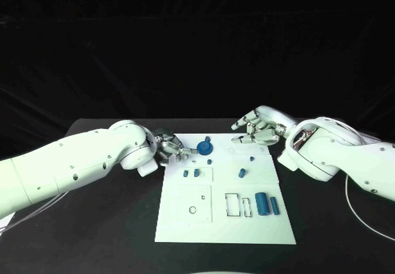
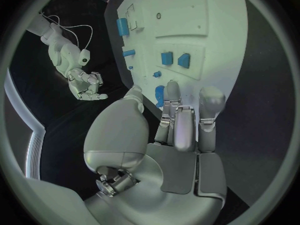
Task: Assemble the parts on the task board
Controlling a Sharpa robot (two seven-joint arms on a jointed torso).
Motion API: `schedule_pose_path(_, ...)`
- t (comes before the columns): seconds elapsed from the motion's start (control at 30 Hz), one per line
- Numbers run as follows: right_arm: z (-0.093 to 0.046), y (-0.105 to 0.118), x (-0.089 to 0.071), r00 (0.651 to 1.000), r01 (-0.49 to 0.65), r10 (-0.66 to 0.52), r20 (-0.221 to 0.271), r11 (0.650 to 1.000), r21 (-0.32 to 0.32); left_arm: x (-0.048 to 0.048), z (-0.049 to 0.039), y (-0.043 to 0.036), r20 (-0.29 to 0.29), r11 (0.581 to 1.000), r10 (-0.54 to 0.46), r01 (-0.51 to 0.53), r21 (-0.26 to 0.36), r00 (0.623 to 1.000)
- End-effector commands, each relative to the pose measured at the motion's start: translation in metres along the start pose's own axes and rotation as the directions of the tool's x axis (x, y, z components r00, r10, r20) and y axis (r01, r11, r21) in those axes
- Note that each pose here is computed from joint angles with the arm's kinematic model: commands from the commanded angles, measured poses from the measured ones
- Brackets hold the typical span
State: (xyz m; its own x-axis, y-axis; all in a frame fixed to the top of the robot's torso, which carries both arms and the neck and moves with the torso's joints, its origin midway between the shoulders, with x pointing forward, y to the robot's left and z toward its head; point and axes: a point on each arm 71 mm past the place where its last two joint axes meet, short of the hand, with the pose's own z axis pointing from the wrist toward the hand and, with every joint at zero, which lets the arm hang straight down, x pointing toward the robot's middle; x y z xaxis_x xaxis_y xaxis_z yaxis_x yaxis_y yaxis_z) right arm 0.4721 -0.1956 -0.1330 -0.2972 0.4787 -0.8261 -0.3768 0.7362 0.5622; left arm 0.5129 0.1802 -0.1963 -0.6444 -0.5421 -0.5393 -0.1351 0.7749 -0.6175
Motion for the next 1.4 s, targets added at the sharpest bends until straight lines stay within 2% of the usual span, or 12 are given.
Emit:
schedule_pose_path(0.03, 0.0, 0.0, 0.001, 1.0, 0.002, -0.003, -0.006, 1.0, -0.006, -0.0007, -0.0004, -0.0183, 0.06, 0.981, -0.005, -0.006, 0.192, 0.998)
schedule_pose_path(0.2, 0.0, 0.0, 0.001, 1.0, 0.002, -0.002, -0.005, 1.0, -0.006, 0.0037, 0.0024, -0.0385, 0.198, 0.92, 0.121, -0.184, 0.347, 0.973)
schedule_pose_path(0.27, 0.001, 0.0, 0.001, 1.0, 0.002, -0.002, -0.006, 1.0, -0.007, 0.0084, 0.0044, -0.0476, 0.263, 0.876, 0.187, -0.282, 0.392, 0.947)
schedule_pose_path(0.47, 0.001, 0.001, 0.001, 1.0, 0.002, -0.002, -0.007, 1.0, -0.009, 0.0234, 0.0117, -0.0586, 0.333, 0.789, 0.337, -0.457, 0.411, 0.881)
schedule_pose_path(0.67, 0.001, 0.001, 0.002, 1.0, 0.002, -0.002, -0.008, 1.0, -0.011, 0.0363, 0.0195, -0.0633, 0.347, 0.736, 0.45, -0.562, 0.378, 0.823)
schedule_pose_path(0.8, 0.001, 0.002, 0.002, 1.0, 0.001, -0.002, -0.007, 1.0, -0.012, 0.0419, 0.0264, -0.0632, 0.323, 0.722, 0.512, -0.602, 0.34, 0.796)
schedule_pose_path(1.2, 0.002, 0.002, 0.002, 1.0, 0.003, -0.003, -0.003, 1.0, -0.014, 0.0497, 0.0399, -0.0667, 0.283, 0.718, 0.568, -0.633, 0.29, 0.773)
schedule_pose_path(1.4, 0.002, 0.003, 0.002, 1.0, 0.003, -0.003, -0.004, 1.0, -0.015, 0.0525, 0.0432, -0.067, 0.255, 0.714, 0.593, -0.646, 0.27, 0.763)
